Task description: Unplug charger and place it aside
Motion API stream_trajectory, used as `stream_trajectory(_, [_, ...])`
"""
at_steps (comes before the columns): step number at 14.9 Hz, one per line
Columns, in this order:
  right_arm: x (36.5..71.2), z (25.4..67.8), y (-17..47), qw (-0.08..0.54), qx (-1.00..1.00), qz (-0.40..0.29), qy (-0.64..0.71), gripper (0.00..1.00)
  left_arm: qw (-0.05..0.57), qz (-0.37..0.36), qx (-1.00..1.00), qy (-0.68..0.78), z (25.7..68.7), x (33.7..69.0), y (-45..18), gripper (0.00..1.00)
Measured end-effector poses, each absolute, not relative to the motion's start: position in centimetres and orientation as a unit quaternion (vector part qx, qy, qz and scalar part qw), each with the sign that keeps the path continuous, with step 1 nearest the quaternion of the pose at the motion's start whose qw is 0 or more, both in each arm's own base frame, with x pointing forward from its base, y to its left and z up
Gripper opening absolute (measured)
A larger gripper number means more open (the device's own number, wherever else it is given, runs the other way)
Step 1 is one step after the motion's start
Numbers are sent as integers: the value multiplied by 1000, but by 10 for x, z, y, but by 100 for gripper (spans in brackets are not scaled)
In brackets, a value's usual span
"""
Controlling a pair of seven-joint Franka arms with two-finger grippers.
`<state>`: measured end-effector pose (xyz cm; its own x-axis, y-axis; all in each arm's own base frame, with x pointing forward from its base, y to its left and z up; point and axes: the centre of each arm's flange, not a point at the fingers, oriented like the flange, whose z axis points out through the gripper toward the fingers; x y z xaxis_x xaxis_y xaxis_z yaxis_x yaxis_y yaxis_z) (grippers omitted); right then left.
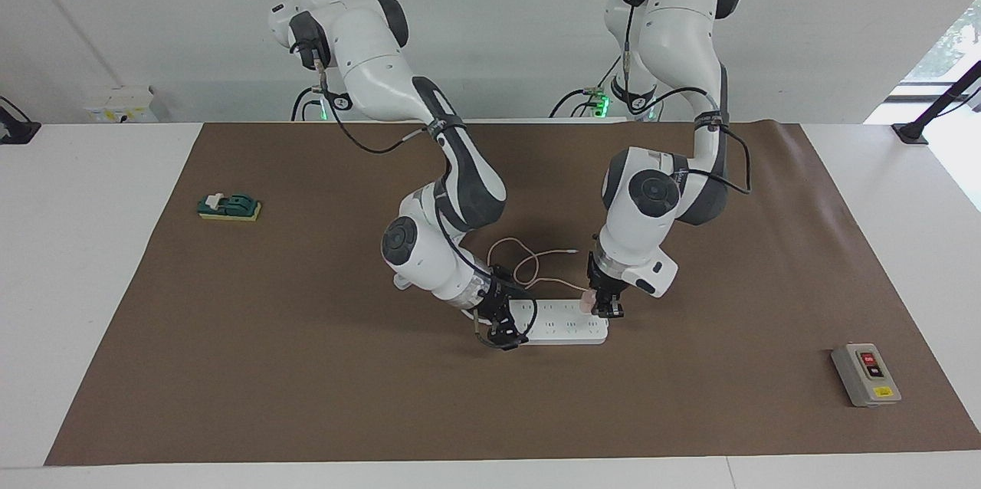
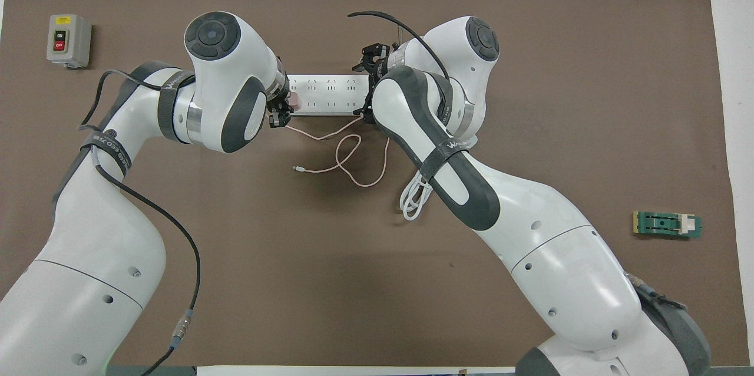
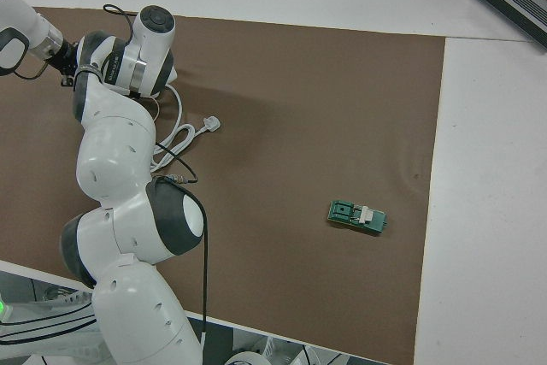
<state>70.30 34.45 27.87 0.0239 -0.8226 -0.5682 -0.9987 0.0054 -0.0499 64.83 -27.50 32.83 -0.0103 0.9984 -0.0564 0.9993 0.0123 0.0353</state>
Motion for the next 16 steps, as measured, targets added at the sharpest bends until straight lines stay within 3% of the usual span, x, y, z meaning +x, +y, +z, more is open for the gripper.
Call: stream_trajectory(16, [701, 268, 352, 232, -678, 185, 673, 100, 33, -7, 703, 711, 328, 648, -275, 32])
